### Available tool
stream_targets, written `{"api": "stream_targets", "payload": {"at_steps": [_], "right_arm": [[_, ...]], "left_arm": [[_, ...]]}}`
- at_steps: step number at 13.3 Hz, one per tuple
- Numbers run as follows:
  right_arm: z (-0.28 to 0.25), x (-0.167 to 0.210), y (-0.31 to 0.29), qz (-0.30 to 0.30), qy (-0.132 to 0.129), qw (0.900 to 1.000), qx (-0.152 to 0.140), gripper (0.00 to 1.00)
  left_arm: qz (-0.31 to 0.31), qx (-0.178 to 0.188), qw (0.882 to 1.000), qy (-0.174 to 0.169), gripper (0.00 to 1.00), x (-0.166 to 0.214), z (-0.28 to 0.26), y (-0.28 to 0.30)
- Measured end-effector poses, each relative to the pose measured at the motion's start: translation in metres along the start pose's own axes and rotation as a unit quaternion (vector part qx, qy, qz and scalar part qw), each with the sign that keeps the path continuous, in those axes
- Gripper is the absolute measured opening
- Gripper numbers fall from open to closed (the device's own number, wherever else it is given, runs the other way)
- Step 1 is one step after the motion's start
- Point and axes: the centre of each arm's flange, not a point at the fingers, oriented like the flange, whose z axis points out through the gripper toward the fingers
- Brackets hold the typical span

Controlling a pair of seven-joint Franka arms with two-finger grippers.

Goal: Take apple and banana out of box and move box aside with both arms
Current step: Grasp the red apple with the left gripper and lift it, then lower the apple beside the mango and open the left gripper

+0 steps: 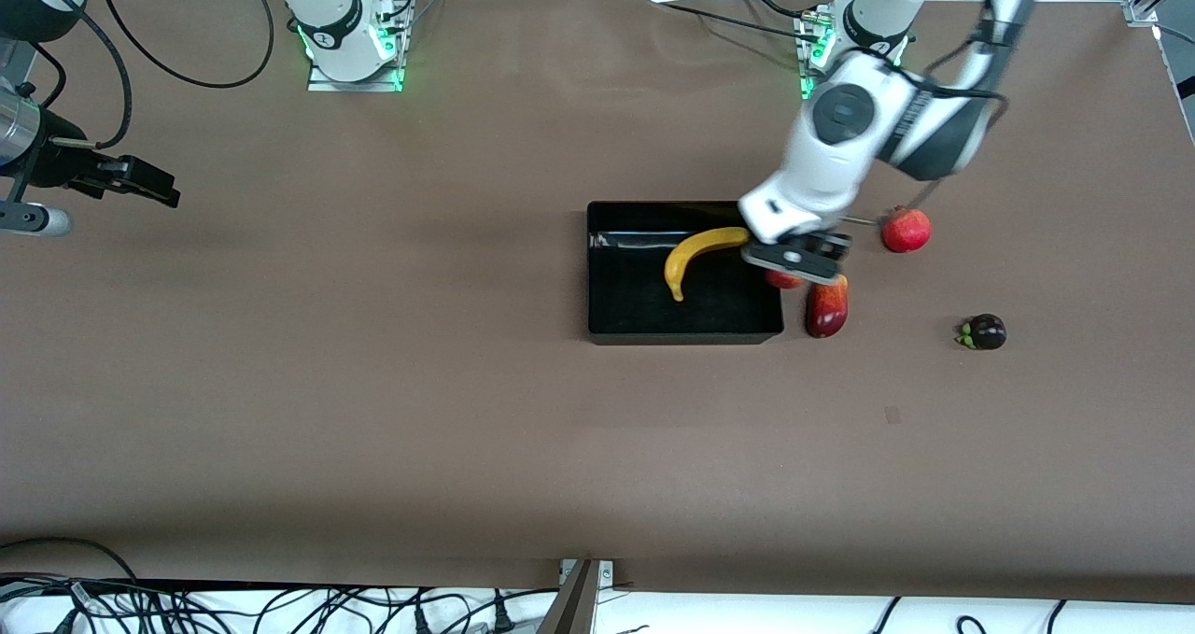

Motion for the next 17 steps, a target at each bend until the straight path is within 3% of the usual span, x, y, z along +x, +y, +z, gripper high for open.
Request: {"api": "stream_targets", "payload": {"at_steps": [3, 7, 9, 12, 15, 17], "right_arm": [[0.000, 0.000, 0.000, 0.000, 0.000, 1.000, 0.000, 1.00], [0.000, 0.000, 0.000, 0.000, 0.000, 1.000, 0.000, 1.00], [0.000, 0.000, 0.000, 0.000, 0.000, 1.000, 0.000, 1.00], [0.000, 0.000, 0.000, 0.000, 0.000, 1.000, 0.000, 1.00], [0.000, 0.000, 0.000, 0.000, 0.000, 1.000, 0.000, 1.00], [0.000, 0.000, 0.000, 0.000, 0.000, 1.000, 0.000, 1.00]], "left_arm": [[0.027, -0.007, 0.999, -0.025, 0.71, -0.015, 0.036, -0.074], [0.078, -0.020, 0.997, -0.007, 0.71, -0.031, 0.113, -0.155], [0.084, -0.025, 0.996, -0.008, 0.71, -0.039, 0.143, -0.171], [0.087, -0.025, 0.996, -0.005, 0.71, -0.037, 0.142, -0.171], [0.093, -0.028, 0.995, -0.012, 0.96, -0.032, 0.134, -0.164], [0.087, -0.055, 0.994, -0.026, 1.00, -0.021, 0.101, -0.138]]}}
